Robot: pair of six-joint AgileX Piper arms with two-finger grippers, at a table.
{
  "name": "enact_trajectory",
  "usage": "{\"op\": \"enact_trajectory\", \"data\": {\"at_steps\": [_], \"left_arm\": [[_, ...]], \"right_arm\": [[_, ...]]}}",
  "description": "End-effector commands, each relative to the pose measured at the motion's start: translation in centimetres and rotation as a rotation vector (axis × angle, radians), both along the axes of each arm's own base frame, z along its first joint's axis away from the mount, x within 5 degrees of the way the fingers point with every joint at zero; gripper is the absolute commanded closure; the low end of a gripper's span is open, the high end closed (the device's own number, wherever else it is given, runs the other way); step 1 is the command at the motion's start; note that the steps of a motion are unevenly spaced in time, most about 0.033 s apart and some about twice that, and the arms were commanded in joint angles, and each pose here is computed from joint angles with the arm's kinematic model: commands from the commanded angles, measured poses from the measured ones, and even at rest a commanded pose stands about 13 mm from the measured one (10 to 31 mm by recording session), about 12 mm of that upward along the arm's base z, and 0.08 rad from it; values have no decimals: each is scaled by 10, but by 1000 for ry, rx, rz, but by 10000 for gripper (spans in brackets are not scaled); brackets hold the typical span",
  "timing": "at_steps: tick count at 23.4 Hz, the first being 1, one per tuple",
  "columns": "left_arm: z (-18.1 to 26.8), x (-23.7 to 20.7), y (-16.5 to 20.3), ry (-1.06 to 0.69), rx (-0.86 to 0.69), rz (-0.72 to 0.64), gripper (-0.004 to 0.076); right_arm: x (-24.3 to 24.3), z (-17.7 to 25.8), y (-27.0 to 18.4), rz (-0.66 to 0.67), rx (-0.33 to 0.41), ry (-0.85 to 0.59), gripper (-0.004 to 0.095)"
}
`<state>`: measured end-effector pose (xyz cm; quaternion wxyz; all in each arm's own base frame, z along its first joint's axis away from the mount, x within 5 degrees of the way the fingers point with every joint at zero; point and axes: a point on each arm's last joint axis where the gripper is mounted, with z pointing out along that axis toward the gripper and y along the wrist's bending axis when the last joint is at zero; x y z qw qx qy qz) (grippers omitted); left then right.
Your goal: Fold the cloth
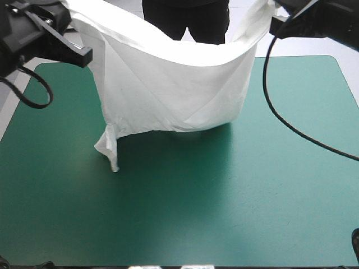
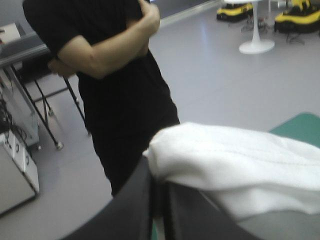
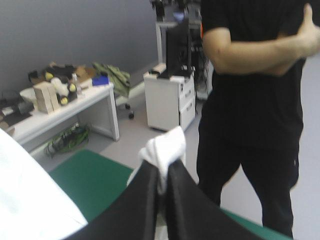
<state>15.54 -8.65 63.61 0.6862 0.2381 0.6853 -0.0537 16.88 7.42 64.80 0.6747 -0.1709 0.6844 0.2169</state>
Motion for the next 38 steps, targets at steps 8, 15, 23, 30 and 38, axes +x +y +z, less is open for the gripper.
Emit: {"op": "enact_trajectory", "data": {"at_steps": [8, 15, 23, 30, 38], "left_arm": [[68, -79, 35, -526, -273, -165, 733], [77, -80, 39, -641, -283, -118, 733], [64, 19, 4, -678, -211, 182, 732], [53, 87, 23, -741, -426, 127, 732], [-2, 174, 23, -428, -301, 230, 732]], "right_arm": [[-87, 62, -30, -45, 195, -584, 925], [-95, 70, -35, -85, 218, -693, 925], [46, 38, -15, -320, 136, -535, 925], [70, 36, -7, -320, 172, -631, 925], [132, -11, -3, -351, 57, -295, 925]]}}
